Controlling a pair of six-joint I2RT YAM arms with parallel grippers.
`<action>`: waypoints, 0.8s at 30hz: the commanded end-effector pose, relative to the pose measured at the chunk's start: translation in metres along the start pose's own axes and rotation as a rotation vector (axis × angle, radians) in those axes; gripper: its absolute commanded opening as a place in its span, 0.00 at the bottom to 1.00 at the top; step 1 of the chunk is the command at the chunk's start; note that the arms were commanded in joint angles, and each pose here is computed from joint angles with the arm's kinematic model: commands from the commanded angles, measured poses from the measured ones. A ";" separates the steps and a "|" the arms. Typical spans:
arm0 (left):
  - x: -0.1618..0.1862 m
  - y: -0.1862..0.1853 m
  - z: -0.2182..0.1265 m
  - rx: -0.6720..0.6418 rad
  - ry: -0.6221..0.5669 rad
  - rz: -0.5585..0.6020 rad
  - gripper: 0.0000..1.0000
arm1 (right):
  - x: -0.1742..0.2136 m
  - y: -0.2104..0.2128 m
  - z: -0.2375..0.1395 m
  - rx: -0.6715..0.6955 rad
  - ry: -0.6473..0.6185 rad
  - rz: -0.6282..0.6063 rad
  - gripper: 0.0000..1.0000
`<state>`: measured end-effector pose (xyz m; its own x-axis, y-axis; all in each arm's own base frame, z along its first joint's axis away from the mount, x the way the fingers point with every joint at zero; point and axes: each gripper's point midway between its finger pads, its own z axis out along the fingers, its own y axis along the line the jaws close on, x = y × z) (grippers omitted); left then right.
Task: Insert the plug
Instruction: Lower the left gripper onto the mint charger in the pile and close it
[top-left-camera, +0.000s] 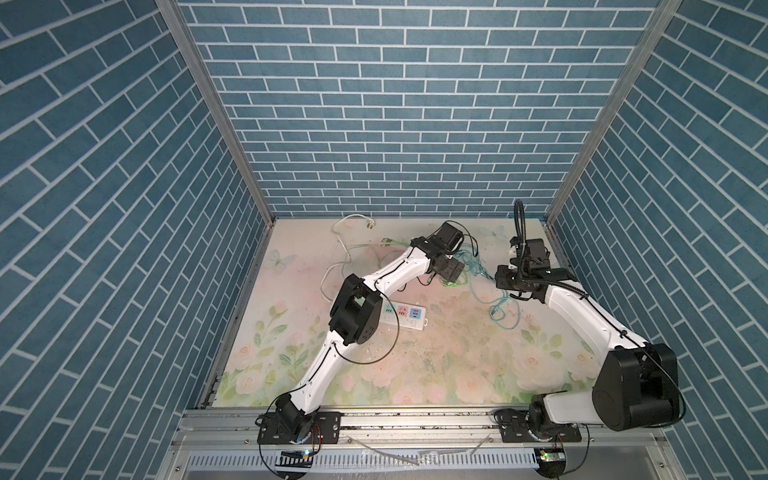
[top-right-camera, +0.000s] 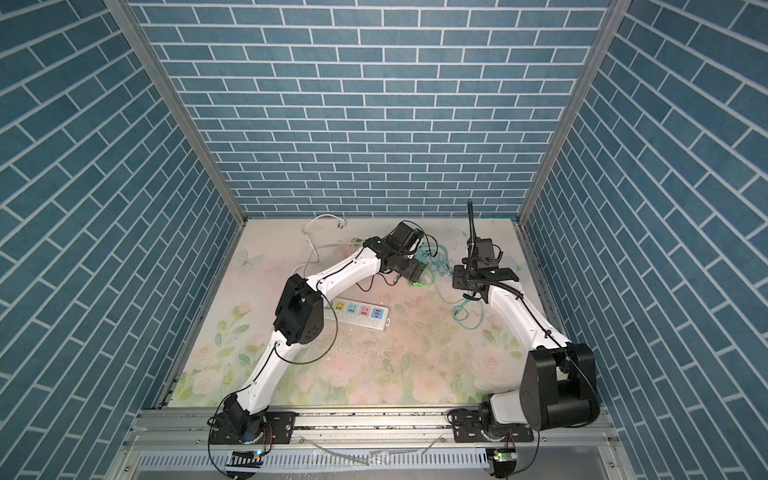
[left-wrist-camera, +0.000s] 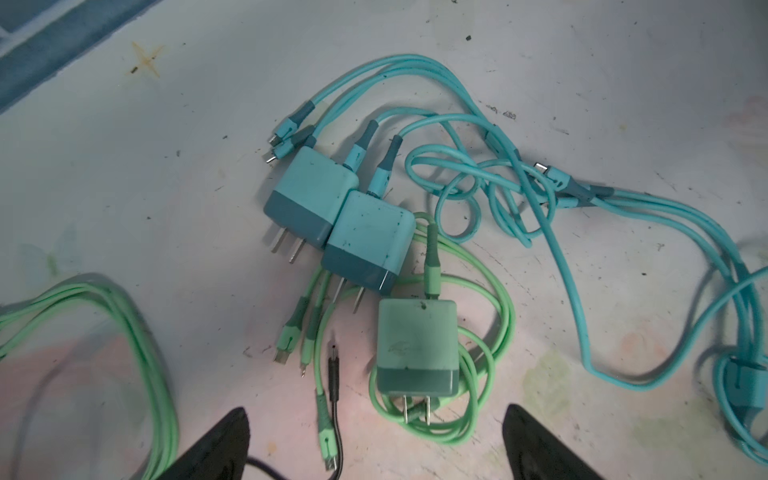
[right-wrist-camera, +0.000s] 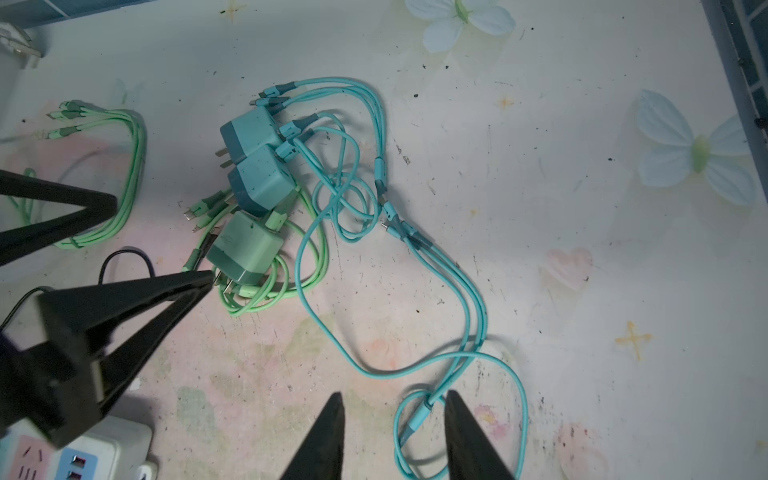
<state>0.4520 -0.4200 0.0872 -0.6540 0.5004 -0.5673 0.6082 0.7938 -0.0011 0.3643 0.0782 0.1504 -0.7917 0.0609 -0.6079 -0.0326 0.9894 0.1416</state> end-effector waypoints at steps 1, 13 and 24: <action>0.003 -0.007 0.008 0.025 0.028 -0.006 0.94 | 0.018 0.003 0.001 -0.034 0.040 0.029 0.40; 0.017 -0.019 0.043 0.047 0.064 -0.013 0.84 | 0.026 -0.002 0.000 -0.043 0.036 0.038 0.40; 0.022 -0.022 0.055 0.051 0.070 -0.016 0.71 | 0.035 -0.005 -0.002 -0.050 0.037 0.040 0.40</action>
<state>0.4497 -0.4415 0.0386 -0.6906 0.5082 -0.5146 0.6161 0.7860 -0.0505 0.3406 0.0762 0.1285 -0.8208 0.0788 -0.5658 -0.0354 0.9815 0.1881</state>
